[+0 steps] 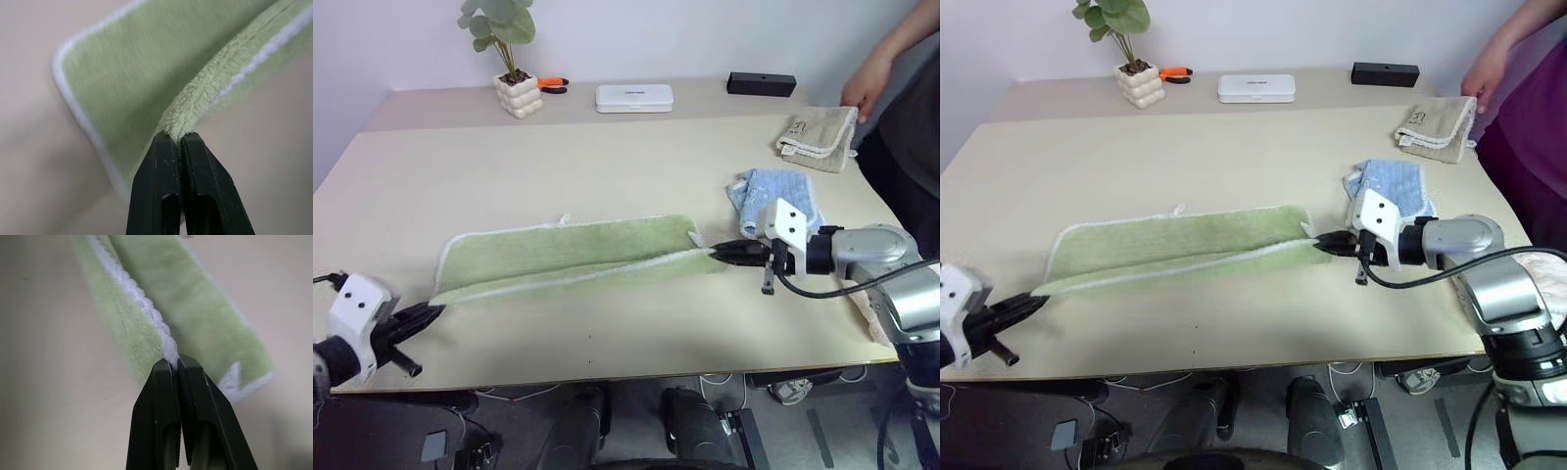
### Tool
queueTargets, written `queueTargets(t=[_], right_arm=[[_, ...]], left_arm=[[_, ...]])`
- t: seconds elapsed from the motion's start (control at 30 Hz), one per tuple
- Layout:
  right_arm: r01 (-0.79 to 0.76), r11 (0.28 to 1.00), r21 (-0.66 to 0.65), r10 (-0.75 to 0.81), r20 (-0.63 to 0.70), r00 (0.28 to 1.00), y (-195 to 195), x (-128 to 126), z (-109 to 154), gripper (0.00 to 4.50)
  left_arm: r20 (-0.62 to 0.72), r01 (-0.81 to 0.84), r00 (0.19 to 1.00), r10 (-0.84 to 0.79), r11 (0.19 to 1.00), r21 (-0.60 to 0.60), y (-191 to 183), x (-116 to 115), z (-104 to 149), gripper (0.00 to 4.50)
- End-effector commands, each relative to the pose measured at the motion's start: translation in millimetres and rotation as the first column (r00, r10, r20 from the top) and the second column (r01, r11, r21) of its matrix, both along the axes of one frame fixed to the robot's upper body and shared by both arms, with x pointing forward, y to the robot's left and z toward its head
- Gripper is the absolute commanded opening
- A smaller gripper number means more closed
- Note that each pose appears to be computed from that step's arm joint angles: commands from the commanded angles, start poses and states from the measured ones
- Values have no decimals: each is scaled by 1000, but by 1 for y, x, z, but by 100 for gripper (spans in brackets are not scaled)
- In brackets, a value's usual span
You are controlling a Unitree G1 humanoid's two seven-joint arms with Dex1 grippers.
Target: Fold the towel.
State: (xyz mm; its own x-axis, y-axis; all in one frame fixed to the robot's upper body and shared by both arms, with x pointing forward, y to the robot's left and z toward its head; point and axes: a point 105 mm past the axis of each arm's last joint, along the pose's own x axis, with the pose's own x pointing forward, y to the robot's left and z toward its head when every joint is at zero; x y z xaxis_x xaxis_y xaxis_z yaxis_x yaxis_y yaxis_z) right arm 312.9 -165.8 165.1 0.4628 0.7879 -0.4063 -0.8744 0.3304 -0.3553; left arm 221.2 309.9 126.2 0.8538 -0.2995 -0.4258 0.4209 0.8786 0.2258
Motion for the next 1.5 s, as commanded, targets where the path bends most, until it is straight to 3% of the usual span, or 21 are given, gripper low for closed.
queueTargets(t=[0.03, 0.33, 0.53, 0.63, 0.8, 0.97, 1.03, 1.17, 1.33, 1.5], right_arm=[[58, 998, -24, -56, 94, 994, -2, 27, 1, 6], [92, 996, -18, -88, 142, 986, 14, 69, -15, 6], [126, 992, 11, -126, 167, 978, 18, 78, -13, 6], [144, 989, 41, -149, 162, 975, 20, 80, -8, 99], [219, 973, 69, -229, 241, 943, 14, 86, 7, 341], [305, 945, 120, -326, 267, 907, -6, 79, 22, 341], [325, 933, 153, -352, 220, 910, -13, 67, 23, 341], [361, 891, 275, -379, 11, 925, -14, 31, 17, 448], [471, 804, 363, -368, -317, 874, 0, -21, -11, 448], [591, 717, 368, -387, -496, 778, 5, -35, -28, 448]], left_arm=[[57, -31, 998, 26, 996, 80, 13, 24, 5, 0], [109, -8, 994, -2, 996, 92, 19, 89, -2, 0], [97, -7, 995, -1, 997, 83, 22, 100, -11, 0], [106, -36, 994, 31, 998, 42, 25, 101, -12, 100], [175, -186, 968, 180, 982, 20, 47, 103, -7, 351], [265, -338, 886, 381, 921, -194, 65, 101, 11, 351], [283, -340, 869, 406, 905, -256, 62, 96, 14, 351], [339, -256, 875, 347, 924, -286, 38, 86, 21, 358], [380, 82, 925, 8, 972, -219, -59, 82, 27, 358], [360, 337, 900, -247, 917, -215, -133, 70, 21, 358]])
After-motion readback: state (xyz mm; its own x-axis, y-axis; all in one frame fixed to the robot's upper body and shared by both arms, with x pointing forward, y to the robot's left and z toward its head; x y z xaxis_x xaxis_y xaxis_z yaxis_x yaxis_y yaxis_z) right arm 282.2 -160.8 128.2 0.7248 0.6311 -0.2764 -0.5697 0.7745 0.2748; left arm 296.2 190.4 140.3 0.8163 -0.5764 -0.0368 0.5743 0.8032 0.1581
